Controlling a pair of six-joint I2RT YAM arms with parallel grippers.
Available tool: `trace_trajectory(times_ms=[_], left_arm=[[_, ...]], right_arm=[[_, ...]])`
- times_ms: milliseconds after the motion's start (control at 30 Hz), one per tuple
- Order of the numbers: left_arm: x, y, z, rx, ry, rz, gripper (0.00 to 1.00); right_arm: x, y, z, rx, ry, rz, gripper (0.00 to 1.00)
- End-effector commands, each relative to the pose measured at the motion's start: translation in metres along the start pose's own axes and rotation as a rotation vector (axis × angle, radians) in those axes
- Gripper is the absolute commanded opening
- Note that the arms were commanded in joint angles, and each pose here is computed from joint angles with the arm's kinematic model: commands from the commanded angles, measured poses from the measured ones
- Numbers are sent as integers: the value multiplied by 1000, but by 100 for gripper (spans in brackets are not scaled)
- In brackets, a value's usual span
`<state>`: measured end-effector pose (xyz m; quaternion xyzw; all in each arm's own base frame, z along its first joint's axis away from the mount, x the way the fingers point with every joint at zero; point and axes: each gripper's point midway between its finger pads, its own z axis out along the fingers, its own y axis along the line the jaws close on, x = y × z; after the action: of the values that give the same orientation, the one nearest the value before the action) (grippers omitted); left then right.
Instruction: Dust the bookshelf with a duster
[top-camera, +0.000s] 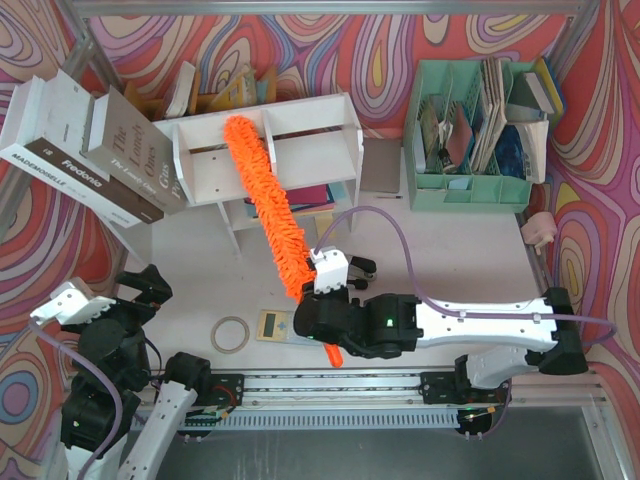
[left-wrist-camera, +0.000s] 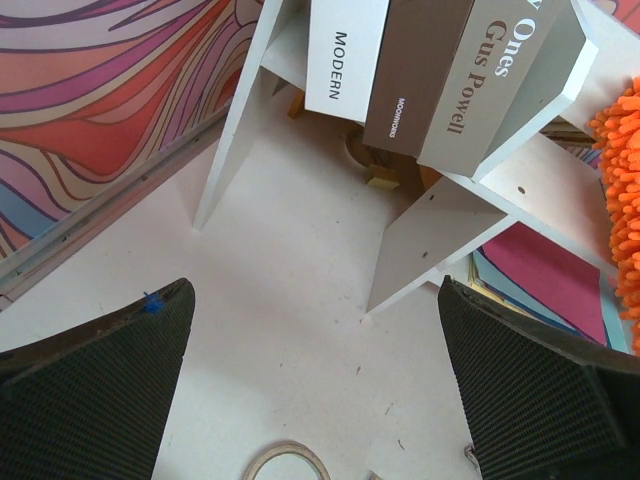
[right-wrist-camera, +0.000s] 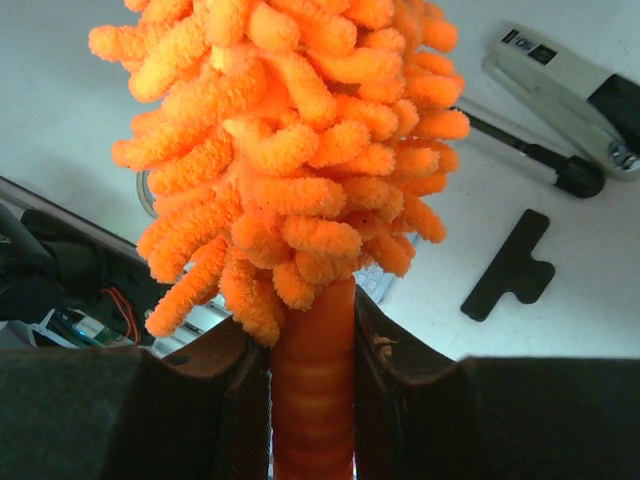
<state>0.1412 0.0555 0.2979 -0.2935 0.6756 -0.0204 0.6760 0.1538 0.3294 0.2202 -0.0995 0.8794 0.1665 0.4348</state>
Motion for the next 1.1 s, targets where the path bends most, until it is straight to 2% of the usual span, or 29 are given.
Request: trace_trajectory(times_ms=[0, 333, 500, 633, 833, 1067], left_arm=[[3, -2, 2, 7, 4, 7, 99], [-1, 1, -4, 21, -18, -21, 99], [1, -1, -4, 25, -3, -14, 98], [2, -2, -4, 30, 8, -10, 99], [0, -3, -6, 44, -1, -20, 98], [-1, -3, -8, 55, -8, -29, 98]], right_arm=[[-13, 20, 3, -26, -49, 148, 0], [-30, 40, -33, 17, -194, 229, 0], [-32, 38, -36, 47, -227, 290, 0], [-20, 28, -33, 104, -199, 343, 0], [8, 38, -17, 94, -128, 314, 0], [8, 81, 0, -73, -79, 218, 0]])
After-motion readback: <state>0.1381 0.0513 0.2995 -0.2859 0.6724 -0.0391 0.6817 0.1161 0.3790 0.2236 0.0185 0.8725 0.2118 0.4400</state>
